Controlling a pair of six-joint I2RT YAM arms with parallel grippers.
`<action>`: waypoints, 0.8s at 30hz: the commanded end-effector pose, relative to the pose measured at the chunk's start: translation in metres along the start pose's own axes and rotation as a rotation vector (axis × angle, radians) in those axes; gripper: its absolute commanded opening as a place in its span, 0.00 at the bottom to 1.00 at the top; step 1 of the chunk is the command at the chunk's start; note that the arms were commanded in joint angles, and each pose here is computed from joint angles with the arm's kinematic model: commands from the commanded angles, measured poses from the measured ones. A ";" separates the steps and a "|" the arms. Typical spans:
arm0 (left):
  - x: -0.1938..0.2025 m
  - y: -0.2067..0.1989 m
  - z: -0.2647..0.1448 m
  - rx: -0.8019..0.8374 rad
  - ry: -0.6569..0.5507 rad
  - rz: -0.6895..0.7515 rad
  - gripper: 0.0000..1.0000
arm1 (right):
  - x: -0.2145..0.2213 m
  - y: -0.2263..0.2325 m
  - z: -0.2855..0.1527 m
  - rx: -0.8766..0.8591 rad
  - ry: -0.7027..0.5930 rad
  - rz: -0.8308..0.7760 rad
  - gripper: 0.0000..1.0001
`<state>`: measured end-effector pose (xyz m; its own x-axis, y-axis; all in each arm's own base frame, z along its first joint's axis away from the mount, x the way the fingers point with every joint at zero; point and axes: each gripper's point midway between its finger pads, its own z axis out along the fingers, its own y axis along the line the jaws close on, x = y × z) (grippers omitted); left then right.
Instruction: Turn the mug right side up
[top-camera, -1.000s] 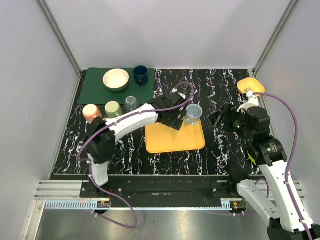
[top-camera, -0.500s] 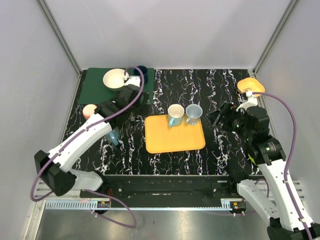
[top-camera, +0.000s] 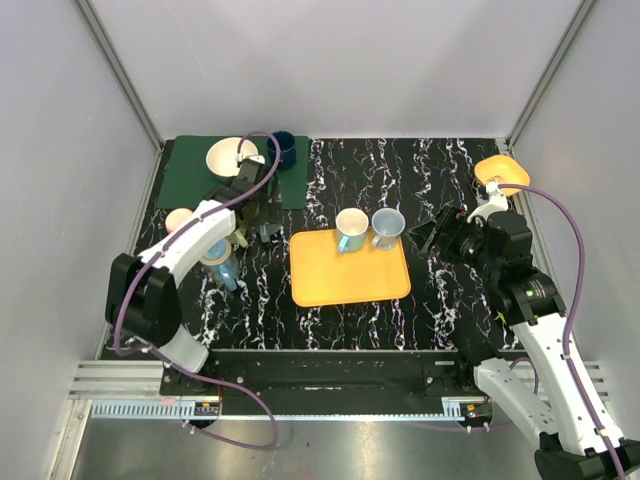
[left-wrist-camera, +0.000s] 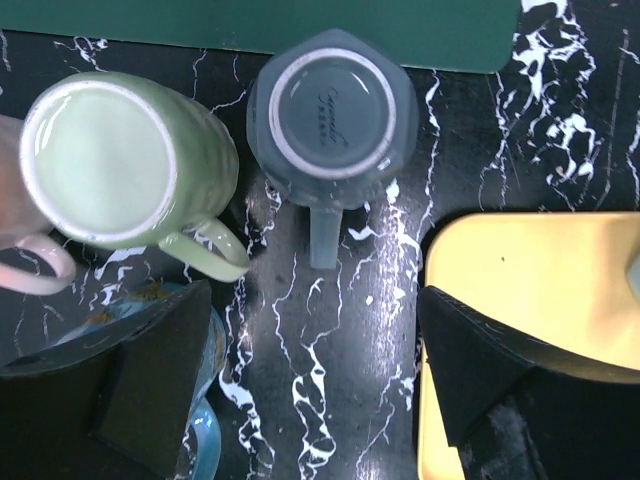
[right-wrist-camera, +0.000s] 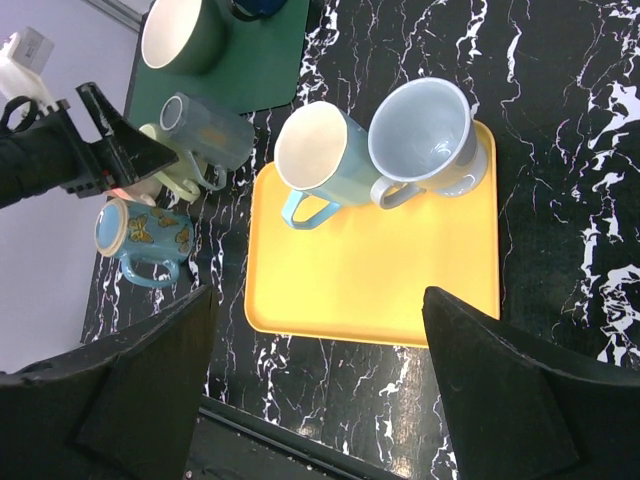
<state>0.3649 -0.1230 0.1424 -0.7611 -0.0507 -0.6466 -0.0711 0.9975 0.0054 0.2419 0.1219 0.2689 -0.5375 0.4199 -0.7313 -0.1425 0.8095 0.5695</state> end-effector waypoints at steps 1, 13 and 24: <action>-0.028 -0.016 0.015 0.094 -0.043 -0.021 0.85 | -0.006 0.007 0.001 -0.032 -0.025 -0.008 0.88; -0.017 -0.015 0.056 0.099 0.026 -0.007 0.69 | -0.005 0.003 0.005 -0.012 -0.019 -0.013 0.88; -0.013 -0.013 0.078 0.091 0.045 -0.030 0.55 | -0.003 0.000 0.004 -0.001 -0.019 -0.016 0.89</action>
<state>0.4023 -0.1242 0.0786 -0.8288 -0.0566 -0.5567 -0.0441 0.9984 -0.0358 0.2440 0.1220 0.2639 -0.5468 0.4169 -0.7261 -0.1332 0.8129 0.5670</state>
